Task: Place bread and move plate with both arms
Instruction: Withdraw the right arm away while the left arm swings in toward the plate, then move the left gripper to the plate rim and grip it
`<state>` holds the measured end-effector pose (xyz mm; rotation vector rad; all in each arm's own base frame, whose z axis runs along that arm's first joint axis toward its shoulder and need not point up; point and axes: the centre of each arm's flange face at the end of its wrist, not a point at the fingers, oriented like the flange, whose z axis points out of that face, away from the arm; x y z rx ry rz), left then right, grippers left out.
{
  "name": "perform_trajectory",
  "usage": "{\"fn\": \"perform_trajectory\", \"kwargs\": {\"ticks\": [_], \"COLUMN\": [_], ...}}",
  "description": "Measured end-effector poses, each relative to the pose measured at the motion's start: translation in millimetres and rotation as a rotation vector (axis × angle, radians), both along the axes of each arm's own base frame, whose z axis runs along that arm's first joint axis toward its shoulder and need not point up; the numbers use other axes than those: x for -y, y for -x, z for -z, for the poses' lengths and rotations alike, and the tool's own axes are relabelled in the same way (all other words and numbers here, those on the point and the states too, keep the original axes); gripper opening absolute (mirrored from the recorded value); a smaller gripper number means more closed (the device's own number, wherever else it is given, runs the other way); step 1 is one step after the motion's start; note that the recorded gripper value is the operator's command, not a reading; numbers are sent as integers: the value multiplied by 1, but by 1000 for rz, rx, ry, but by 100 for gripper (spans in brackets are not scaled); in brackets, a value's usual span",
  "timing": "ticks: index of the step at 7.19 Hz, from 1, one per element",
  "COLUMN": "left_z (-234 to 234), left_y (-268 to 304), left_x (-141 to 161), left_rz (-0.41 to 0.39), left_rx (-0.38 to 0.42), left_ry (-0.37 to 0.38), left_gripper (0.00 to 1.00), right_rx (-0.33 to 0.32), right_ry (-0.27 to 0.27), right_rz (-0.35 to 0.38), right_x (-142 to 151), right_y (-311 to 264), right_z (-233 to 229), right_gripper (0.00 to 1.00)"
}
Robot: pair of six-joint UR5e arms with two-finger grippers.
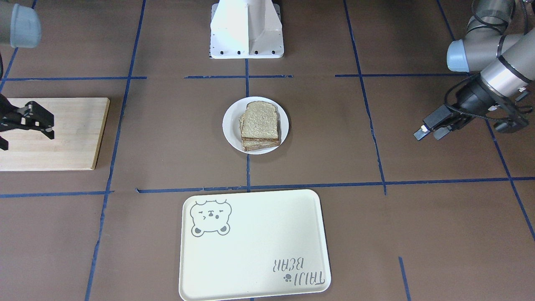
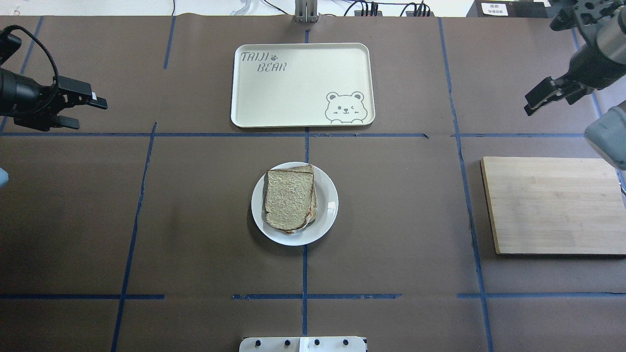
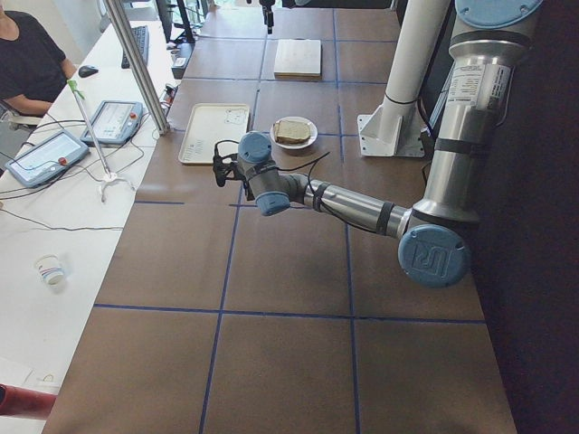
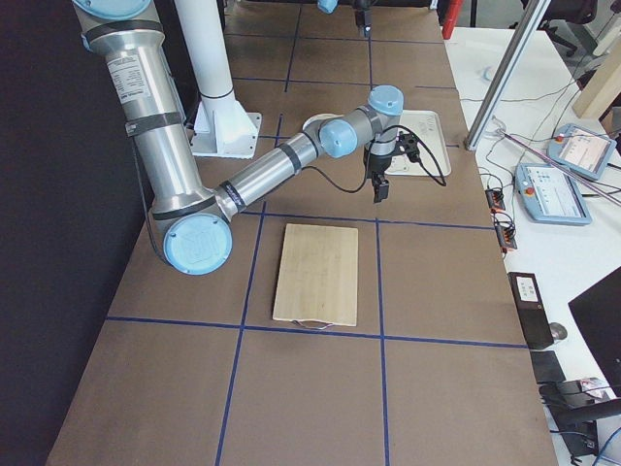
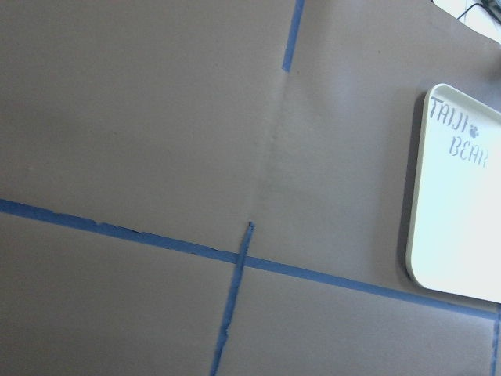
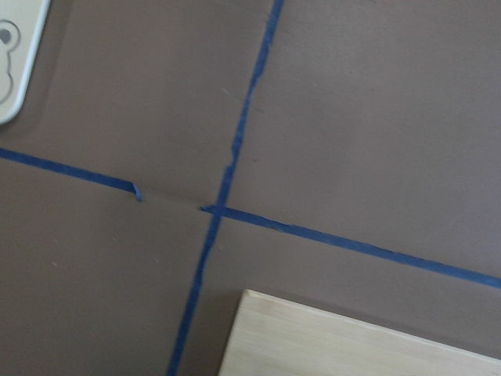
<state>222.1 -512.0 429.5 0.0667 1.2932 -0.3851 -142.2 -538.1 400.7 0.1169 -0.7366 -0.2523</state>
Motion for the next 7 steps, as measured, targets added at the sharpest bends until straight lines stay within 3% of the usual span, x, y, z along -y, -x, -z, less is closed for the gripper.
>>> {"fn": "perform_trajectory", "kwargs": {"ticks": [2, 4, 7], "left_z": [35, 67, 93], "left_y": [-85, -161, -222], "left_x": [-21, -50, -84], "left_rz": [18, -13, -41], "left_rx": [-73, -119, -152], "left_ry": [49, 77, 76], "left_gripper": [68, 51, 51], "right_rx": [45, 84, 92], "right_ry": [56, 113, 152], "right_rz": [21, -2, -17], "right_x": [-19, -37, -46], "right_y": [-59, -95, -105], "right_z": [-52, -89, -109], "right_gripper": [99, 99, 99]}}
